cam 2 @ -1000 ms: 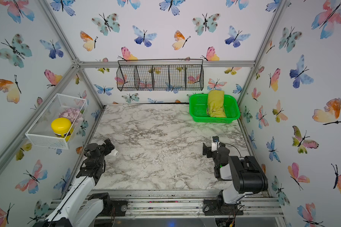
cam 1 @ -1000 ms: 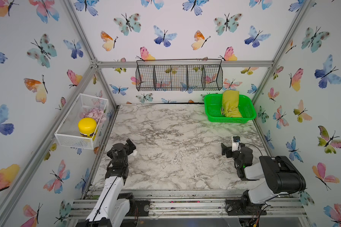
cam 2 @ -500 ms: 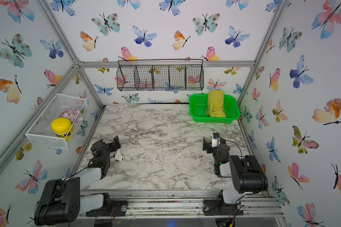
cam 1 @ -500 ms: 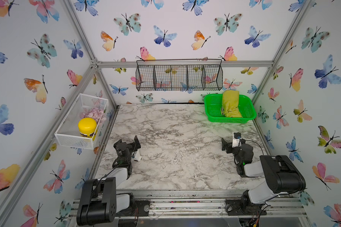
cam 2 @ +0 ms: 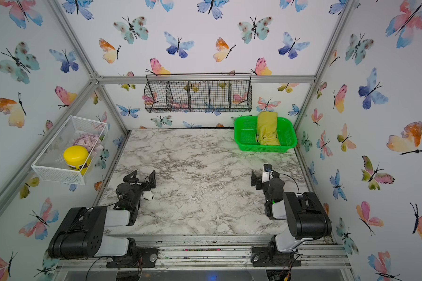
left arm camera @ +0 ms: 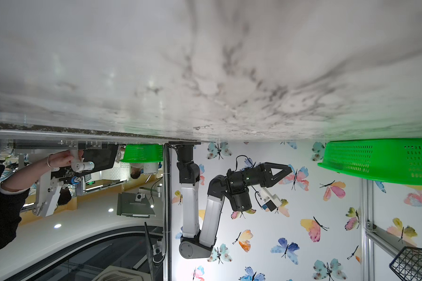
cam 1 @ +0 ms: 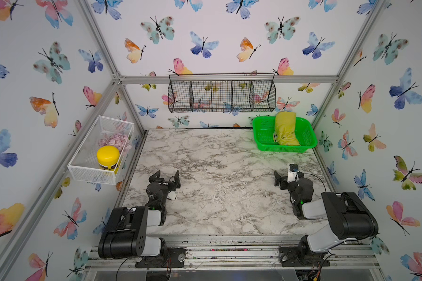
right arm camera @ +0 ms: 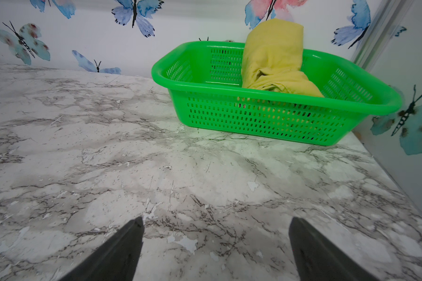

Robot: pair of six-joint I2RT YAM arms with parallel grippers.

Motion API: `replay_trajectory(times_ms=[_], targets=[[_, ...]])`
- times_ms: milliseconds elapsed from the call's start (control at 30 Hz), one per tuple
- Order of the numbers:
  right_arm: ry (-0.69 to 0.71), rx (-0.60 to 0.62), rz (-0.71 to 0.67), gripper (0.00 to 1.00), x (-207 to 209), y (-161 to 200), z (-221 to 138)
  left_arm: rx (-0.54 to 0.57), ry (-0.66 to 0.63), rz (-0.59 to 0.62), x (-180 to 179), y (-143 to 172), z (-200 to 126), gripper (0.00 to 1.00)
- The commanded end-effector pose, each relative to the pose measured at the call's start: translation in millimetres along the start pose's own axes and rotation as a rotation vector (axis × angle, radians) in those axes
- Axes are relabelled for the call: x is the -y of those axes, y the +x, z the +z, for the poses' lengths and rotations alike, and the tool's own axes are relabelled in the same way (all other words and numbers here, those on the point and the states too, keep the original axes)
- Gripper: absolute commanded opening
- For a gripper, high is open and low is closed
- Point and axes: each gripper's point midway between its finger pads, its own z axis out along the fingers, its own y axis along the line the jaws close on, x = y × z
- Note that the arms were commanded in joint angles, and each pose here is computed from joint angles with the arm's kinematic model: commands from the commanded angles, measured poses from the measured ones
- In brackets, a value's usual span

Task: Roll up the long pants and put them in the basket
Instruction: Reset both arms

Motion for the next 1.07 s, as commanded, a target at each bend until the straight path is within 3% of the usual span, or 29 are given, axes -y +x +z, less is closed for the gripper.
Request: replay_trajectory(times_ms=[0, 1033], targets=[[0.024, 0.010, 0.007, 0.99, 5.2, -5.5, 2.3, -0.055, -0.056, 0.025, -2.0, 12.2, -1.0, 0.98], [0.038, 0.003, 0.015, 0.99, 7.8, -4.5, 3.6, -0.064, -0.091, 0.000, -9.9, 14.0, 0.6, 0.98]])
